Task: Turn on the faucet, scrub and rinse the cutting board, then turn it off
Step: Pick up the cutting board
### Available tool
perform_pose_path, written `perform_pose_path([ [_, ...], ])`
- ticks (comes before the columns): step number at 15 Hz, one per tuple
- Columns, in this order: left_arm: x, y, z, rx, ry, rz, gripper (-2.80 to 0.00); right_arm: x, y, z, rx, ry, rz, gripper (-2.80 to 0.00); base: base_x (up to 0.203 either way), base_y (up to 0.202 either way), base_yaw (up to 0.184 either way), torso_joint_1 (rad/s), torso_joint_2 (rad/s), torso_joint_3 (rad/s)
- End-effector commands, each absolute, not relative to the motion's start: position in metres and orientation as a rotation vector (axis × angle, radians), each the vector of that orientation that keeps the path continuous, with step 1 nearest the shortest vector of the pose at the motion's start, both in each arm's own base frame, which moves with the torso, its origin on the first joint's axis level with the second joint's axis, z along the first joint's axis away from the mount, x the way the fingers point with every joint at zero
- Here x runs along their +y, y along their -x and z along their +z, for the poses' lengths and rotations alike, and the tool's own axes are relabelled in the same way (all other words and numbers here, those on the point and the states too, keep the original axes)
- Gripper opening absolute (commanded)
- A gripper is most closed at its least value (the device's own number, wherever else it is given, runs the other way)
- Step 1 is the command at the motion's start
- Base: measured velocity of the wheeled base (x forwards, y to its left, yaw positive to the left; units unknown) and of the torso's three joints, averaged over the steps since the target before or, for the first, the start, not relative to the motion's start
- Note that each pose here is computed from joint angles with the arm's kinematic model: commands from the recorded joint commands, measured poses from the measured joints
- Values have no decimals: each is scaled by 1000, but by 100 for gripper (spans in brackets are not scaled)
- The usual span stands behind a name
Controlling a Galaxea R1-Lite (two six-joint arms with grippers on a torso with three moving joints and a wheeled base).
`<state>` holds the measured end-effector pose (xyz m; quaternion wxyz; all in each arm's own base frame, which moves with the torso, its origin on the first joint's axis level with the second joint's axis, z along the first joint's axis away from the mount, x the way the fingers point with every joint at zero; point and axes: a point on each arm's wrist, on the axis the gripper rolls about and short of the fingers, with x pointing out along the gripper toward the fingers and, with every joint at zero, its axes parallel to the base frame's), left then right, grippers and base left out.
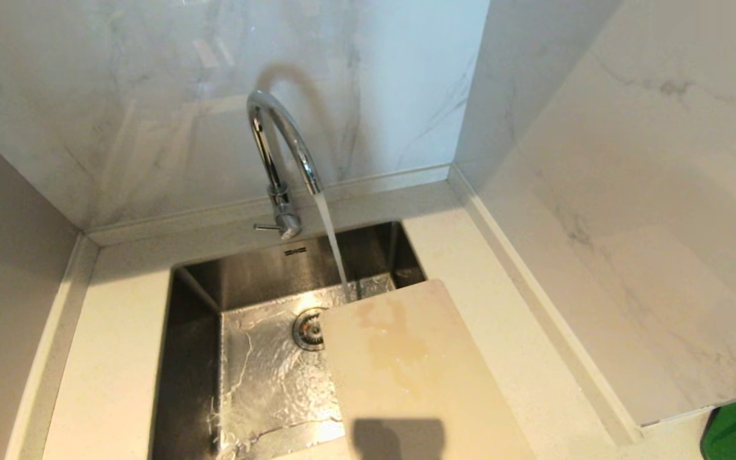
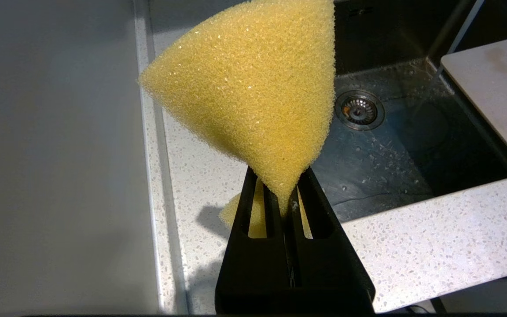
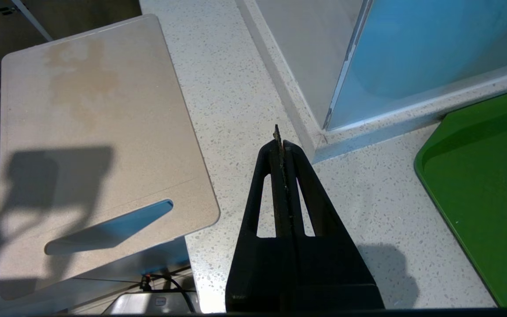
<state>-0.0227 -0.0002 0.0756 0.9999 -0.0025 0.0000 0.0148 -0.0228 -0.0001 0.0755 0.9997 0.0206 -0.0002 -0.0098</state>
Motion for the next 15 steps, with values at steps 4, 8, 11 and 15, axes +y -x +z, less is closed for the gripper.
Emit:
perform_pose_path([
  [4,0,23,75,-5,6,31,-280,0,23,75,-2,-41,-20,-280,0,0,0,0,0,0],
  [8,0,23,75,-5,6,30,-280,0,23,75,-2,-41,-20,-280,0,0,0,0,0,0],
  [11,0,23,75,-5,6,30,-280,0,23,75,-2,-41,-20,-280,0,0,0,0,0,0],
  [15,0,23,75,-5,6,31,-280,0,23,75,-2,-41,-20,-280,0,0,0,0,0,0],
])
